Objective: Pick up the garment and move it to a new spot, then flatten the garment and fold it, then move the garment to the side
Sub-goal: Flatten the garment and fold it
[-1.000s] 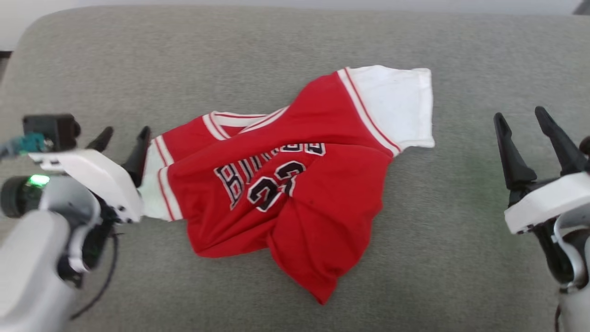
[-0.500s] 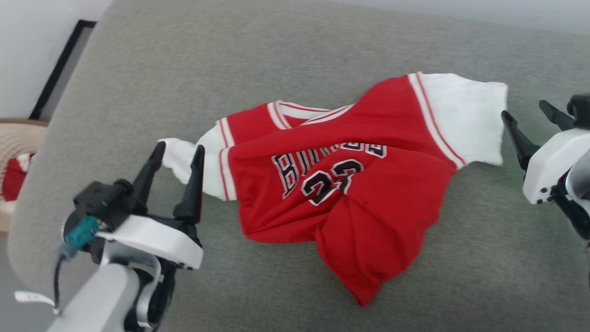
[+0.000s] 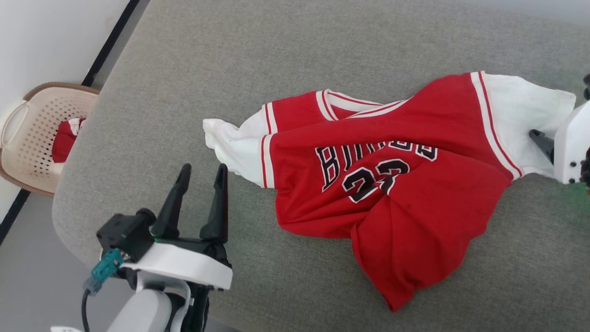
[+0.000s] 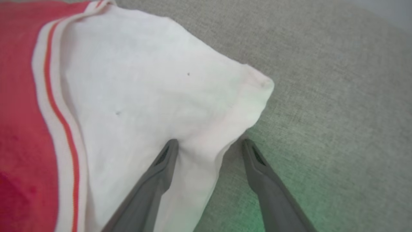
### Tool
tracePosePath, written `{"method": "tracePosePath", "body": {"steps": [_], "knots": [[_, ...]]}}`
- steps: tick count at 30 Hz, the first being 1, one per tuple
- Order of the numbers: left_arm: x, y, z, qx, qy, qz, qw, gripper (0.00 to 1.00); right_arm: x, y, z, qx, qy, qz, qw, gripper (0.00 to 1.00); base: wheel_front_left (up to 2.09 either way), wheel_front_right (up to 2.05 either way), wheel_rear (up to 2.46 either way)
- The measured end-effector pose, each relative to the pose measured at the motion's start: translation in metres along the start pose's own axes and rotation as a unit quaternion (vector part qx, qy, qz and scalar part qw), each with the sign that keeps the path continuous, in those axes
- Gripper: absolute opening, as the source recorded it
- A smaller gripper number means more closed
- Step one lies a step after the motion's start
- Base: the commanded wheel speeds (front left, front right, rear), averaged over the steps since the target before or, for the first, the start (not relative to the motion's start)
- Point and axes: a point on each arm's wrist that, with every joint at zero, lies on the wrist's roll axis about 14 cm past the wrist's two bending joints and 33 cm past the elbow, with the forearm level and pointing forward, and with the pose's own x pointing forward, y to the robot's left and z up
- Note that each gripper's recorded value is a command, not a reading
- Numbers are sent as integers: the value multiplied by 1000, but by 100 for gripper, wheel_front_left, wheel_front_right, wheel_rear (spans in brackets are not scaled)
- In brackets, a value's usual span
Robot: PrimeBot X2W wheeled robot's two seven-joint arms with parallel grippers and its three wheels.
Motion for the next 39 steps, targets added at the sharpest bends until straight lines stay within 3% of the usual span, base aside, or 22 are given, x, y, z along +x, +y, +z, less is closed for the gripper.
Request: {"method": "tracePosePath", "body": {"steps": [2, 3, 4, 10, 15, 21, 26, 28, 29, 30, 39], "knots": [[-3, 1, -2, -1, 0, 4, 1000, 100, 4, 4, -3, 8, 28, 10, 1000, 100, 0, 0, 0], [-3, 1, -1, -3, -5, 6, 1000, 100, 5, 5, -4, 3, 40, 12, 999, 77, 0, 0, 0], [-3, 1, 1, -6, -9, 7, 1000, 100, 5, 5, -3, -4, 46, 13, 999, 0, 0, 0, 0], [-7, 6, 1, -11, -21, 20, 1000, 100, -3, 2, 0, -7, 40, 21, 999, 0, 0, 0, 0], [-8, 9, 1, -12, -27, 22, 999, 100, -27, -21, -7, -7, 41, 6, 999, 0, 0, 0, 0], [-2, 1, 3, -9, -36, 1, 999, 100, -68, -65, -37, 33, 52, -28, 998, 0, 0, 0, 0], [1, -2, 1, -9, -35, -8, 999, 100, -77, -77, -59, 73, 57, -36, 995, 0, 0, 0, 0], [2, -3, -2, -10, -31, -12, 999, 100, -75, -76, -63, 84, 51, -37, 994, 16, 0, 0, 0], [2, -3, -2, -10, -31, -12, 999, 100, -75, -76, -63, 84, 51, -37, 994, 52, 0, 0, 0], [2, -3, -4, -8, -28, -13, 999, 100, -74, -77, -65, 92, 47, -40, 994, 100, 0, 0, 0], [29, -21, 5, 24, 0, -78, 997, 100, -78, -74, -56, 108, -6, -52, 993, 100, 0, 0, 0]]}}
